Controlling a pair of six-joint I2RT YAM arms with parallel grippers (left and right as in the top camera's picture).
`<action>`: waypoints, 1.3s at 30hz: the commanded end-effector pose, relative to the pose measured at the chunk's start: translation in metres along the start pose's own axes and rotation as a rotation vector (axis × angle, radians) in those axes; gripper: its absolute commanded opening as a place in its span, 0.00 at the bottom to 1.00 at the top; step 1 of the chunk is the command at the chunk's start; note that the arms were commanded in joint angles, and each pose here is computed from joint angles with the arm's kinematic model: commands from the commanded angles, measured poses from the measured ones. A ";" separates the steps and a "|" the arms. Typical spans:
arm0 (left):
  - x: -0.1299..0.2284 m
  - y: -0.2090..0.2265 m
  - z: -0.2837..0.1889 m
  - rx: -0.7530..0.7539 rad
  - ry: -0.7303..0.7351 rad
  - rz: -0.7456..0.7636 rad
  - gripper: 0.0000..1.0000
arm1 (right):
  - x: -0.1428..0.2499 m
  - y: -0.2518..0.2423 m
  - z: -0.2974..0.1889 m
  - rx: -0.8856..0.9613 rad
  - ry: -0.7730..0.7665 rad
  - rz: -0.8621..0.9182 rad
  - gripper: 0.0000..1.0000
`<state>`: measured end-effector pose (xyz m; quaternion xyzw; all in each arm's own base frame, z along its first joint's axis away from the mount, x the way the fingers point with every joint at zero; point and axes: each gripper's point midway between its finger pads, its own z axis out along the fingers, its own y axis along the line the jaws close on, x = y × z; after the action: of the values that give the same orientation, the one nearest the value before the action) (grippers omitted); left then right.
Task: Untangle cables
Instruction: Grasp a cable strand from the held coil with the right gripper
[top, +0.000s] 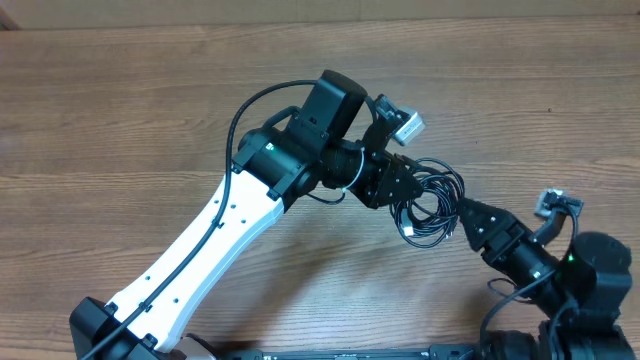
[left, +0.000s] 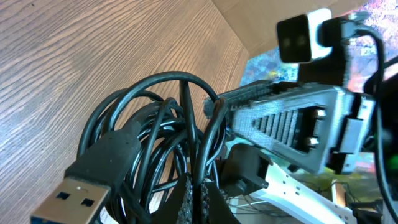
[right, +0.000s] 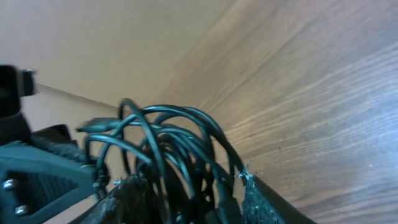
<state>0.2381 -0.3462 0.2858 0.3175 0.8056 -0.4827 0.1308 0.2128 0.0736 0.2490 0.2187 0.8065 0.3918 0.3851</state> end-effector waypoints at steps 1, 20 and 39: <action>-0.007 -0.013 -0.004 0.023 -0.022 -0.008 0.04 | -0.004 0.006 0.002 -0.016 0.008 0.011 0.50; -0.024 -0.009 -0.007 0.006 -0.087 -0.090 0.04 | -0.011 -0.018 0.039 0.060 0.100 0.029 0.13; -0.015 0.088 -0.042 -0.467 -0.207 -0.447 0.12 | -0.025 0.037 0.038 -0.193 0.094 -0.084 0.04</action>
<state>0.2948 -0.2990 0.2447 0.0739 0.9233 -0.3505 0.1387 0.2648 0.0846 0.2485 0.1736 0.8092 0.4199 0.3725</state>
